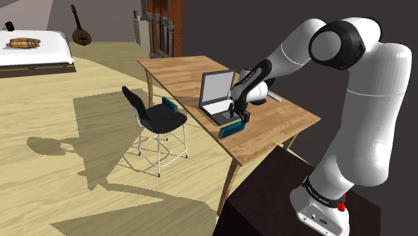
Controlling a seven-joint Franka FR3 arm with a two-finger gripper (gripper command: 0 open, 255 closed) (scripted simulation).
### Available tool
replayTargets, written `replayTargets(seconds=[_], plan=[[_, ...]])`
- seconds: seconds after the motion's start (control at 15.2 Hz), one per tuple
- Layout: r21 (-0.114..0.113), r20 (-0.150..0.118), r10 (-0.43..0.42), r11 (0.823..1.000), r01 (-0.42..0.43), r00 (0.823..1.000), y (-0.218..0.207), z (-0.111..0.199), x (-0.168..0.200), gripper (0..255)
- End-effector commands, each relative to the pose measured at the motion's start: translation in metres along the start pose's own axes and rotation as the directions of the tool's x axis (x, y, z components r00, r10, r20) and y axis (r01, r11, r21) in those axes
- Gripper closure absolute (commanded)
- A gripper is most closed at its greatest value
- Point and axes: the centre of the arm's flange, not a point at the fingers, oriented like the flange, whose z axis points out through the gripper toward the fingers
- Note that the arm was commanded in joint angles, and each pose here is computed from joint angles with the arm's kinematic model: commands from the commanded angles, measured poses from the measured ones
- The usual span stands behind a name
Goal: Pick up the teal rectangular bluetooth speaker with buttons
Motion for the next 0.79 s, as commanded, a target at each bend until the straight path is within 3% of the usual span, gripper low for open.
replayTargets(seconds=[0.0,0.4,0.46,0.73], plan=[[0.000,-0.001,-0.007,1.000,0.007,1.000,0.001,0.012,0.002,0],[0.000,-0.001,-0.007,1.000,0.007,1.000,0.000,0.037,0.004,0],[0.000,-0.001,-0.007,1.000,0.007,1.000,0.000,0.036,0.004,255],[0.000,-0.001,-0.007,1.000,0.007,1.000,0.000,0.036,0.004,255]])
